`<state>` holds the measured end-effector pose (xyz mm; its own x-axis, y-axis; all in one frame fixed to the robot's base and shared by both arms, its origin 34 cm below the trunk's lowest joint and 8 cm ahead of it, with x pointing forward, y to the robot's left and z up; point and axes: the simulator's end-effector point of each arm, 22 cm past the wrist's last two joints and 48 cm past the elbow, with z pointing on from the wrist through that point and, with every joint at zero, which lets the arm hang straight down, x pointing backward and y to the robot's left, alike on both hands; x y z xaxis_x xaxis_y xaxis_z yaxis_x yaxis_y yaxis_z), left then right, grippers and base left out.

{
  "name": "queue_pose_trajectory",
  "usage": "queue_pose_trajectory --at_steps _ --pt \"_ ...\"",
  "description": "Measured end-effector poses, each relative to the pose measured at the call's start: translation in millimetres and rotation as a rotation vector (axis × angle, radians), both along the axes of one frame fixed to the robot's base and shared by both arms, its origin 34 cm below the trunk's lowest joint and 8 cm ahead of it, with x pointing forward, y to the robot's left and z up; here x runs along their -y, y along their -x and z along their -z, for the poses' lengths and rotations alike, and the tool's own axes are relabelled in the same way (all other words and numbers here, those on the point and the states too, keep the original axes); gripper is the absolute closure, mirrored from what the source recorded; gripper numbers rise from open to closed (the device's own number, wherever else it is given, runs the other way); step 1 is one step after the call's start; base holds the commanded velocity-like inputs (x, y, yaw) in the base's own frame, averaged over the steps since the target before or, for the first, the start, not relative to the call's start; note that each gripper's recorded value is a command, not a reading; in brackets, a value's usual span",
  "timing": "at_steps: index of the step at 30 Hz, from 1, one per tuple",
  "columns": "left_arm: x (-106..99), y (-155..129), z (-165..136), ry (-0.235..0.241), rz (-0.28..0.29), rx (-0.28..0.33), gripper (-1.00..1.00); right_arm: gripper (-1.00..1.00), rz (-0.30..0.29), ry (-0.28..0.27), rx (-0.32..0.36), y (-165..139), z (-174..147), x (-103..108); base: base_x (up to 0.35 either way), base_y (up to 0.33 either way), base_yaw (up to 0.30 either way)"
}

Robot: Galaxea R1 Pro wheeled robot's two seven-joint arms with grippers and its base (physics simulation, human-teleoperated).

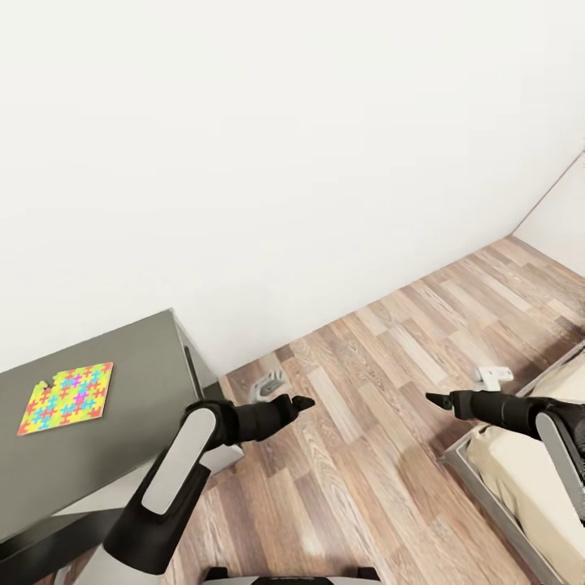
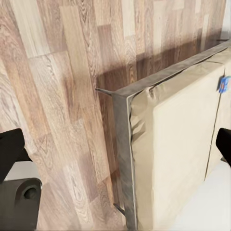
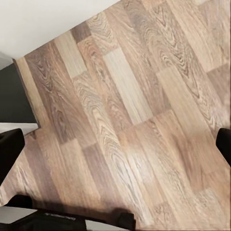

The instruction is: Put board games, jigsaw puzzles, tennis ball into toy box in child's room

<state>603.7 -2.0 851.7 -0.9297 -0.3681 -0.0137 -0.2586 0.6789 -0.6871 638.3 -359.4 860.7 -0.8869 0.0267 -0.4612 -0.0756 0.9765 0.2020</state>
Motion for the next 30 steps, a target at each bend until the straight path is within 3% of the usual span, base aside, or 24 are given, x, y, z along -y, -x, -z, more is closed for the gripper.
queue_pose_trajectory --at_steps 4,12,25,30 --pt "2 3 5 -0.021 0.004 0.013 -1.00 -1.00 0.010 0.051 -0.003 0 2 6 0.000 0.000 -0.110" --pt "-2 7 19 -0.062 -0.012 0.010 -1.00 -1.00 0.020 0.083 0.005 -1 -2 11 0.000 0.000 -0.108" --pt "-8 30 43 -0.092 -0.044 -0.036 -1.00 -1.00 0.023 0.092 0.019 -2 -8 7 0.000 0.000 -0.106" --pt "-13 35 53 -0.128 -0.046 -0.042 -1.00 -1.00 0.027 0.077 0.024 -1 -9 -1 0.000 0.000 -0.106"
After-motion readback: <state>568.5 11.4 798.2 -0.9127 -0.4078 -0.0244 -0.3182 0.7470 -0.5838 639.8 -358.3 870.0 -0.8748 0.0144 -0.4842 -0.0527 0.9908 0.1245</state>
